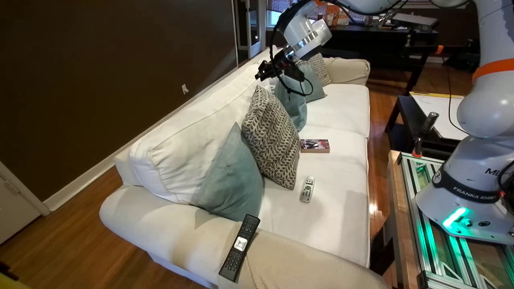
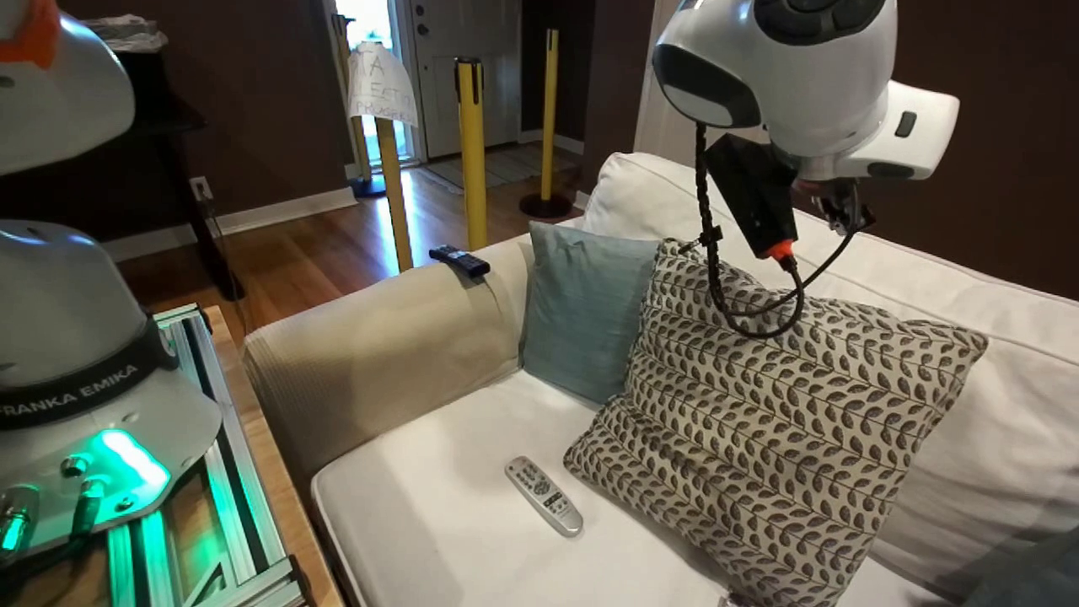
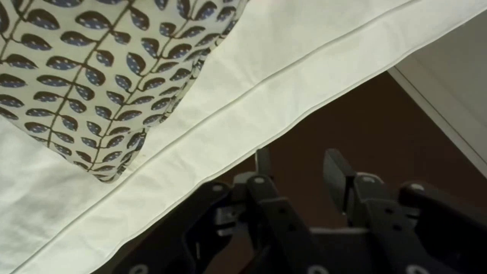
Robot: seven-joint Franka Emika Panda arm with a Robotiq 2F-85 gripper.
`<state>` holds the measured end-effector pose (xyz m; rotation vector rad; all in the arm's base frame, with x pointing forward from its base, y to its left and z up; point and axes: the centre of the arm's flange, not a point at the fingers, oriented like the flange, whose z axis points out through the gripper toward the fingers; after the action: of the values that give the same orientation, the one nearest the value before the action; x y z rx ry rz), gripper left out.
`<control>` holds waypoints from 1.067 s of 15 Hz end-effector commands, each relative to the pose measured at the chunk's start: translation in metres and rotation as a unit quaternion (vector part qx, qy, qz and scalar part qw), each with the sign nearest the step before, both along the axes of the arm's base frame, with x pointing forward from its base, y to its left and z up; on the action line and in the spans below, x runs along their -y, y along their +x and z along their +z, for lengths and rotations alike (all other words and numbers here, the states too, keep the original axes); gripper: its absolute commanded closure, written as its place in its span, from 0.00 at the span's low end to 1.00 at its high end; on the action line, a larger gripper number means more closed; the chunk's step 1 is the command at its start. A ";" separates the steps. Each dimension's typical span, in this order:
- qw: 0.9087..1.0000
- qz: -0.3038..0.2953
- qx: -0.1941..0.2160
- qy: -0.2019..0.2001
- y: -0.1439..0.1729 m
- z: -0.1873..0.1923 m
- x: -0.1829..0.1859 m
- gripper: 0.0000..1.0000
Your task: Move the brown pillow to the right then move the grey pillow to the left.
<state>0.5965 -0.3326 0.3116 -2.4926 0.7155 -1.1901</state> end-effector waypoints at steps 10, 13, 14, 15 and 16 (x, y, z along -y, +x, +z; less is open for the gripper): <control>0.981 0.124 -0.152 0.012 -0.043 0.067 -0.022 0.00; 0.966 0.136 -0.220 -0.022 -0.052 0.090 -0.026 0.00; 0.959 0.140 -0.242 -0.037 -0.054 0.094 -0.030 0.00; 0.953 0.141 -0.265 -0.051 -0.053 0.100 -0.034 0.00; 0.945 0.142 -0.288 -0.067 -0.053 0.100 -0.039 0.00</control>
<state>0.5446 -0.3128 0.4030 -2.8374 0.4097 -0.5700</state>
